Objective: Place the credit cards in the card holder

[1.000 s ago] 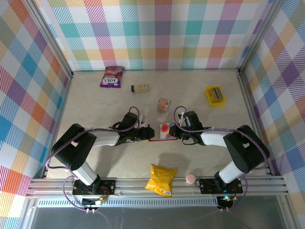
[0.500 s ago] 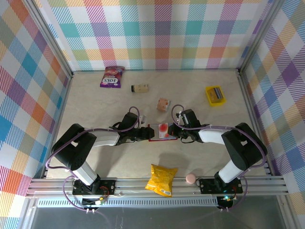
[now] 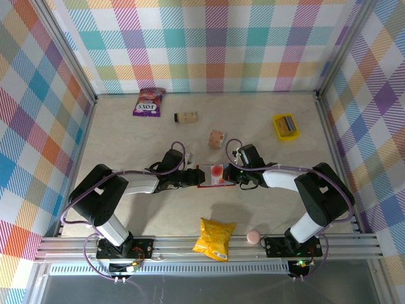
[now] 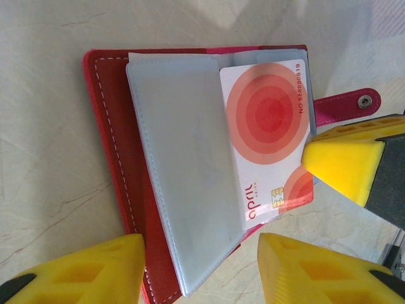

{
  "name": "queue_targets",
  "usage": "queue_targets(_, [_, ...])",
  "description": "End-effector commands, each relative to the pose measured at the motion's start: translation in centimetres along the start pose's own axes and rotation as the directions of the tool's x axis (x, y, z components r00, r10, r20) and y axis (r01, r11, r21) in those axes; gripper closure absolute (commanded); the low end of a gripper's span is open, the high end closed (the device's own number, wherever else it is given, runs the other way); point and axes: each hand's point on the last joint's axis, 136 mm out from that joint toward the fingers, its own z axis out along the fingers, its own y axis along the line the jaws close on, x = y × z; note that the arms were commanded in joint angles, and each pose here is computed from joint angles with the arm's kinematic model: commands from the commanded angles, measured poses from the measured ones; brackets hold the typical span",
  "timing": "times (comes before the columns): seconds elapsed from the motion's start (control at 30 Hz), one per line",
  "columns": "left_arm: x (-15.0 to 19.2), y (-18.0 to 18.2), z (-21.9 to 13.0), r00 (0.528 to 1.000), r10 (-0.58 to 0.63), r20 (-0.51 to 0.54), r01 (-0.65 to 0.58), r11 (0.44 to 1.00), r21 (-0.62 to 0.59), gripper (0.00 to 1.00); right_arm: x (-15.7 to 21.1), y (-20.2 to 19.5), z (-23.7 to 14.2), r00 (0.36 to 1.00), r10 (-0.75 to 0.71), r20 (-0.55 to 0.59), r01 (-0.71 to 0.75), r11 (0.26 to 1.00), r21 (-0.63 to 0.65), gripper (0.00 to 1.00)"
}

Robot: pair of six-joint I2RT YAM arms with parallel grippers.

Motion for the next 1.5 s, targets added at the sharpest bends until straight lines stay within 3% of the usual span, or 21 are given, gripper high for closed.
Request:
queue_targets(0.0, [-0.1, 0.4, 0.1, 1.000, -0.004, -0.006, 0.004, 1.000, -0.002, 0.50, 0.7, -0.3, 0.2, 0.999, -0.016, -0.042, 0.017, 0.999, 0.036, 1.00])
queue_targets(0.63, [0.1, 0.2, 0.2, 1.000, -0.012, -0.016, 0.012, 1.000, 0.014, 0.50, 1.2, 0.5, 1.5, 0.995, -0.038, -0.089, 0.045, 0.997, 0.069, 1.00])
queue_targets(1.47, [0.2, 0.1, 0.3, 1.000, -0.015, -0.019, 0.015, 1.000, 0.027, 0.52, 1.5, 3.1, 3.4, 0.990, -0.059, -0.129, 0.062, 0.998, 0.021, 1.00])
